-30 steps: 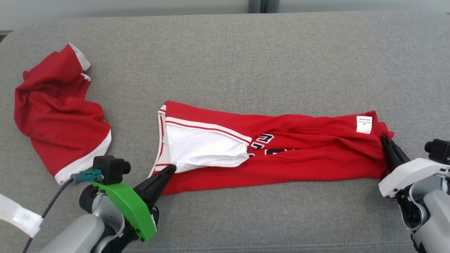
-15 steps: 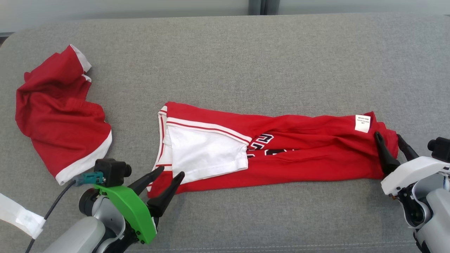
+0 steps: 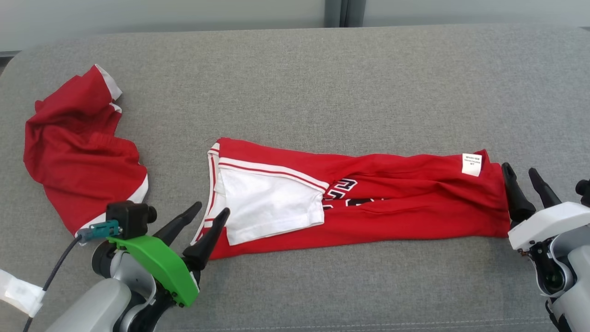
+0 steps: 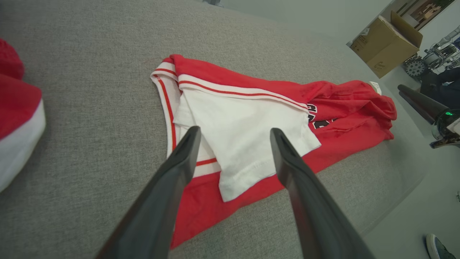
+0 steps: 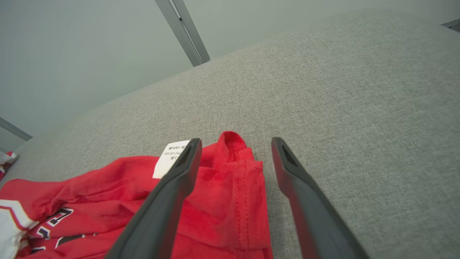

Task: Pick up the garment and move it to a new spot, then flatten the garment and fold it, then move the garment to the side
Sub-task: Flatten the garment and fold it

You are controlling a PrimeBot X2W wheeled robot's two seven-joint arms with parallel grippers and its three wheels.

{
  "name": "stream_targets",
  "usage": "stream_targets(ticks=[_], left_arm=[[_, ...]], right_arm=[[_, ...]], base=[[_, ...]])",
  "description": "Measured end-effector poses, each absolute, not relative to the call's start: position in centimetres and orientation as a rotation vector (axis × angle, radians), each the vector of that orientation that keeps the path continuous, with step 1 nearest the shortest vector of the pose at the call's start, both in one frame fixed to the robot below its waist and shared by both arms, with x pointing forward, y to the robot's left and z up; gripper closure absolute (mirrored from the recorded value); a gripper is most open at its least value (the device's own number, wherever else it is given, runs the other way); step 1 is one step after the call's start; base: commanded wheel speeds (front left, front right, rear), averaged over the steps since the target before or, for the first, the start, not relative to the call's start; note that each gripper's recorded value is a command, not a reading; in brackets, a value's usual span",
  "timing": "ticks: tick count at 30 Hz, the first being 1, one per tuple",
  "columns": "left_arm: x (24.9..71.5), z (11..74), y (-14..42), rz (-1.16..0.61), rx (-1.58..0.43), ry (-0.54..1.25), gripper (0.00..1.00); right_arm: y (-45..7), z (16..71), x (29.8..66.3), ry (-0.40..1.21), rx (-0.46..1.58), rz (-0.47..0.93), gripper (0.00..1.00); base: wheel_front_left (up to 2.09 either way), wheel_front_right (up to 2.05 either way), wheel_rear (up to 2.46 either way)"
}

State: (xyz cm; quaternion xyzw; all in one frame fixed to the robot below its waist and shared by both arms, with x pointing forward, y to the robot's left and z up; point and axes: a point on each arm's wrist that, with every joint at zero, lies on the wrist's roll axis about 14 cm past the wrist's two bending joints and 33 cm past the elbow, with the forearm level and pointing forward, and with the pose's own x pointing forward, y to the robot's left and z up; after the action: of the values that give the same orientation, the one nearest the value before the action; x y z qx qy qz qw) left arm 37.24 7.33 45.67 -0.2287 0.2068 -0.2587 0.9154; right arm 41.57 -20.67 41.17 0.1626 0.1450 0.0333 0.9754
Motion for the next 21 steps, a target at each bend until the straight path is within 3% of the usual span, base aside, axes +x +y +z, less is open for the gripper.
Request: stream_targets(ticks=[21], left_arm=[[38.1,47.3,8.8,-0.427,-0.512,0.321,0.00]], right_arm=[[-20.4,38.5,39.2,0.405,0.464,0.006,0.00]], base=[[0.00,0.00,0.00]])
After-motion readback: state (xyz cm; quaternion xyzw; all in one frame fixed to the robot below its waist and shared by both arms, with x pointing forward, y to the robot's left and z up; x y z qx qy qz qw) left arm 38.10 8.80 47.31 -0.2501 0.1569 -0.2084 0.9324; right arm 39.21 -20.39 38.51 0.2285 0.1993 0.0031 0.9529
